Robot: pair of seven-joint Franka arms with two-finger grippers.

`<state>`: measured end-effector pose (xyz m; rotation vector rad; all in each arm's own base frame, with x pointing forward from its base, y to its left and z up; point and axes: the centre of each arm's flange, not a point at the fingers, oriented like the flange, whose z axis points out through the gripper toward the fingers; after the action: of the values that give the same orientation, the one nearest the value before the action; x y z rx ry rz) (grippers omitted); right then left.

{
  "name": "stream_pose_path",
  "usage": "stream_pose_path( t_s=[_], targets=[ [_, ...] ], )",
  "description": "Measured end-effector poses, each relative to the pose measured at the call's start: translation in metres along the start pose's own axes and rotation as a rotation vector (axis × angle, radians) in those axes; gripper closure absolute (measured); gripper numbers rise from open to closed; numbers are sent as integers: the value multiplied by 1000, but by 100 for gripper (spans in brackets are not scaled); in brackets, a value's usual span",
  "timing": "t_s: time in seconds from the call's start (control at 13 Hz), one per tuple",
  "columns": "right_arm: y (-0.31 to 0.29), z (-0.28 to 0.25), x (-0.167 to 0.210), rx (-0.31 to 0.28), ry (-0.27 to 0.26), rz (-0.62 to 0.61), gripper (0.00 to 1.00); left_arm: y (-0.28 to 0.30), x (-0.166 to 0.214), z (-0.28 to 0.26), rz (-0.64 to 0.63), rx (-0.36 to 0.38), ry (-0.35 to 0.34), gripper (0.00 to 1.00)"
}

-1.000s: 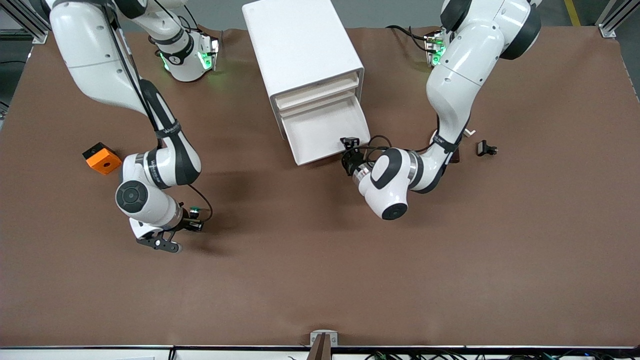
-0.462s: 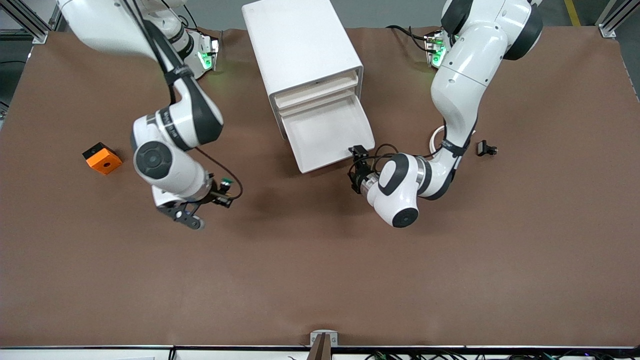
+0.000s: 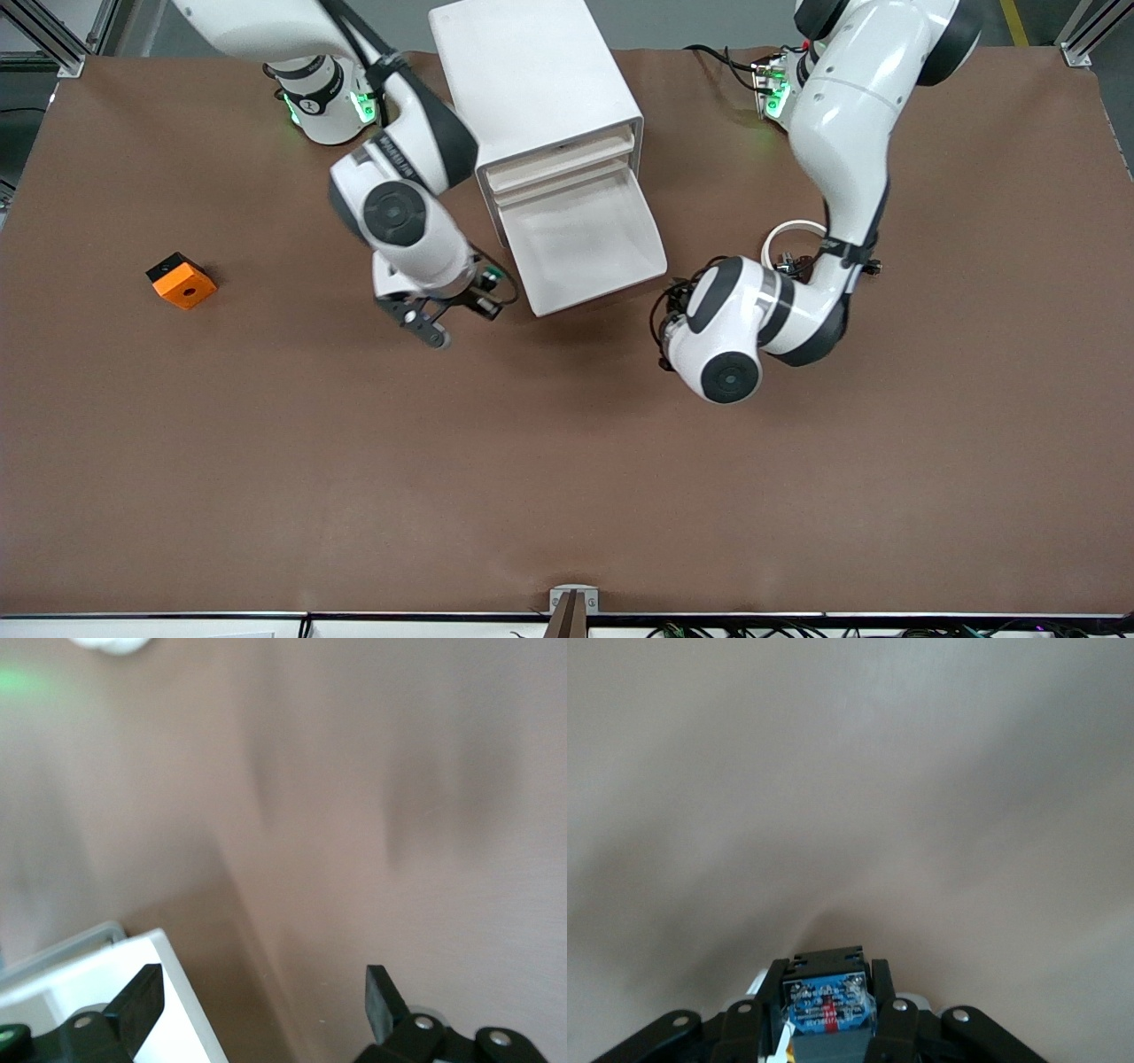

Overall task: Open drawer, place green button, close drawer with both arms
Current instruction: 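Carry the button over the open drawer with the right gripper while the left gripper withdraws, then lower the button into the drawer and open the right gripper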

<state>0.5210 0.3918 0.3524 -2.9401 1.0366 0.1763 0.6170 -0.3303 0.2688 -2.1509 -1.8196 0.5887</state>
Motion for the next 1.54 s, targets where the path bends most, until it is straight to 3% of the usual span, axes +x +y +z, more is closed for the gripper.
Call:
stream_pose_path(
  t_s=[0.23, 0.46, 0.85, 1.31, 1.54],
  targets=[
    [-14, 6, -61, 0, 5, 50, 58, -19, 58, -93, 129, -133, 9, 0],
    [-21, 10, -103, 20, 25, 91, 58, -46, 100, -151, 288, -201, 62, 0],
    [-30, 51, -151, 44, 108, 143, 58, -75, 115, -183, 627, -185, 184, 0],
    [-42, 84, -177, 57, 109, 209, 58, -101, 186, -221, 966, -203, 224, 0],
    [-50, 98, -185, 56, 124, 224, 58, -112, 199, -231, 1053, -204, 261, 0]
  ],
)
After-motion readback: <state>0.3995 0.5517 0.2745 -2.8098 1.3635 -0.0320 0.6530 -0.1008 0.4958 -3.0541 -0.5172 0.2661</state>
